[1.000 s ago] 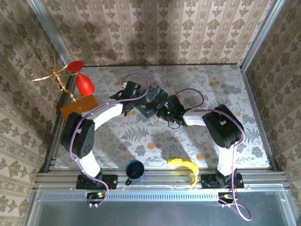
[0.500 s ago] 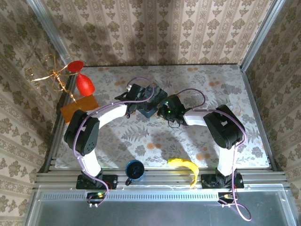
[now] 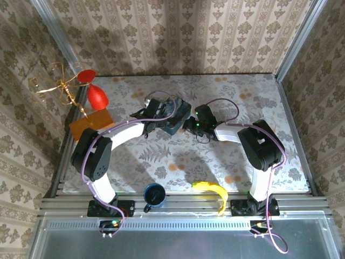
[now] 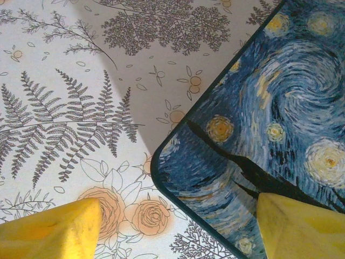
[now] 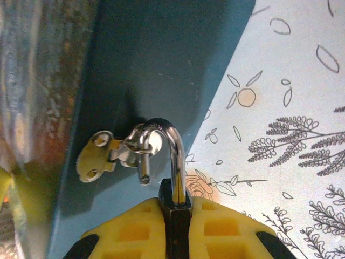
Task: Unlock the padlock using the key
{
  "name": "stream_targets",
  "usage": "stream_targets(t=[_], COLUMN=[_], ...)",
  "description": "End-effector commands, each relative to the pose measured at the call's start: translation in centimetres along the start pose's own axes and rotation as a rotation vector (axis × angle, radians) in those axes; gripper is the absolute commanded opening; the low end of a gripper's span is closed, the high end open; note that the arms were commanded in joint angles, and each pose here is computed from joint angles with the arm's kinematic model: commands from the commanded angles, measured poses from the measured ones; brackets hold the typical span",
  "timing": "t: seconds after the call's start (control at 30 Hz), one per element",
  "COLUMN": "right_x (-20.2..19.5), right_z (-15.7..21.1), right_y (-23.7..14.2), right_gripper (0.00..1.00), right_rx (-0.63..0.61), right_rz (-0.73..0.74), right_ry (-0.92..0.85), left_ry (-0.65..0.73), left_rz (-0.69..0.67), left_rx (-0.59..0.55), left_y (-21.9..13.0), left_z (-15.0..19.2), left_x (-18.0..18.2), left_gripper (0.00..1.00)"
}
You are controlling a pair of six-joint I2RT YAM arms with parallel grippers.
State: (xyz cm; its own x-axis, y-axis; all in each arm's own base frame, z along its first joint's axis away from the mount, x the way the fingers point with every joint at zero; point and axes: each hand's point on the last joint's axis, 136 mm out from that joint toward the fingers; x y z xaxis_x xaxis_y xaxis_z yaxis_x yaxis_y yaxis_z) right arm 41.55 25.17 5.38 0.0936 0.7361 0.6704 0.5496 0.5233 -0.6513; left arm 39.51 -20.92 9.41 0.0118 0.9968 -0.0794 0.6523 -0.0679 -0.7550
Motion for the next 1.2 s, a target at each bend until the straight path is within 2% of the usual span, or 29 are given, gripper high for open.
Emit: stream_targets(t=[0.0,0.2,0.4,0.5,0.67,0.87,1.0,1.17], right_x=[0.3,-1.2,-1.6,-0.6,1.3,0.8,0.7,2.4], right_z=[-3.0,-3.0,-3.7,-4.2,-5.3,-4.9,-4.8,-4.3], right_y=[-1.8,-1.0,0.4,0.6,-0.5,-1.9,-2.6,-2.9], right_gripper=[0.00,0.00,0.00,0.00,0.00,0.00,0.00,0.01], right_rx=[-0.058,-0.026,-0.076,-0.070,-0.029,0.040,0.045,0.083], right_rz=[-0.009,0.019,-0.011,-0.079,-0.298,-0.405,-0.479,-0.675], right_ry=[-0.026,-0.031,0.062,0.077,0.083,0.097,0.135,0.231], left_ry=[0.068,0.066,0.061,0.063,0.060,0.047,0.046,0.044], left_rz=[-0.127,-0.126,-0.117,-0.113,-0.117,-0.119,-0.117,-0.117], left_rx=[0.127,0.124,0.128,0.129,0.135,0.135,0.131,0.122], left_y=[0.5,0.4,0.4,0.5,0.5,0.4,0.4,0.2], left_z=[4.1,4.0,4.1,4.0,4.0,4.0,3.8,3.3], left_x=[3.5,3.5,3.3,3.2,3.4,3.9,3.9,3.9], left_gripper=[0.75,0.74,0.73,0.73,0.73,0.72,0.72,0.72])
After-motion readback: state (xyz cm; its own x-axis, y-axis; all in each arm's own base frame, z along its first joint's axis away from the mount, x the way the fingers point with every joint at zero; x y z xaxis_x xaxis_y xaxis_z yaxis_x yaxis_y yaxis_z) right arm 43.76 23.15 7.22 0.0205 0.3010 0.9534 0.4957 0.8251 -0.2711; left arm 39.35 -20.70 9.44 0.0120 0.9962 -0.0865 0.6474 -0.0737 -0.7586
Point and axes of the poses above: each hand's point on the last joint's axis, 136 mm out from that joint toward the fingers, its own y axis out along the fingers, its own x axis along the line the jaws close on, z = x × y, and after that the axes turned 1 degree about -y, right-handed
